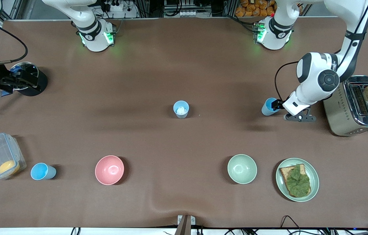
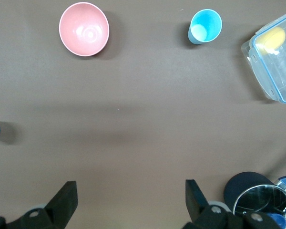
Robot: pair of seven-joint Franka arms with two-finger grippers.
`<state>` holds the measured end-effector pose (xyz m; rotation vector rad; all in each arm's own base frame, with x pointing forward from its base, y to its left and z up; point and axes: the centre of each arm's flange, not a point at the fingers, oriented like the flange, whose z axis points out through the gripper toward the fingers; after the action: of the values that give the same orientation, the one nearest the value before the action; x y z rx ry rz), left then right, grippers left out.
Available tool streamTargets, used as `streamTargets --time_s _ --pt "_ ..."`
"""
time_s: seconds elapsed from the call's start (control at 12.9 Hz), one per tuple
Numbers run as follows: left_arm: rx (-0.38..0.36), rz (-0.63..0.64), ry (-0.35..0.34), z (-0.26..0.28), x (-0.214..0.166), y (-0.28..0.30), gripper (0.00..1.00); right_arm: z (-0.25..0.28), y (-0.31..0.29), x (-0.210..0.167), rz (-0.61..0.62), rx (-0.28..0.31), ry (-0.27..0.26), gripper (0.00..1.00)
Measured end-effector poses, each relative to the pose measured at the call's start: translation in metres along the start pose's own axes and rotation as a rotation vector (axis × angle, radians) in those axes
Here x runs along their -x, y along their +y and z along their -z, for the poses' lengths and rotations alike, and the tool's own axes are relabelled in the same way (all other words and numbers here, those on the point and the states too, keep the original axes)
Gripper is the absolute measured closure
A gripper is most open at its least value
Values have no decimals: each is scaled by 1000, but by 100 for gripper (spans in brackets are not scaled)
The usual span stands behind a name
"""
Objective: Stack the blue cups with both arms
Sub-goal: 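Grasp the other blue cup with the left gripper, then carry the blue cup with the left gripper onto the placed cup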
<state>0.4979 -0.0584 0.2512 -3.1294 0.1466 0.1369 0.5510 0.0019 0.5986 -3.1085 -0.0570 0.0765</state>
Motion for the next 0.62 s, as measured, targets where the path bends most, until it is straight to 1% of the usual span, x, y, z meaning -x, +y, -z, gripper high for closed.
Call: streamTargets --time_s 0.08,0.16,0.31,0.62 --pt "0 0 -5 -4 3 0 6 0 0 0 0 0 -1 0" --pt "0 0 -8 -5 4 0 7 -1 0 0 0 0 -1 0" --pt "0 -1 -9 -6 5 0 26 -1 0 0 0 1 -2 0" --pt "0 -3 -3 -6 4 0 74 -1 0 0 0 2 -3 0"
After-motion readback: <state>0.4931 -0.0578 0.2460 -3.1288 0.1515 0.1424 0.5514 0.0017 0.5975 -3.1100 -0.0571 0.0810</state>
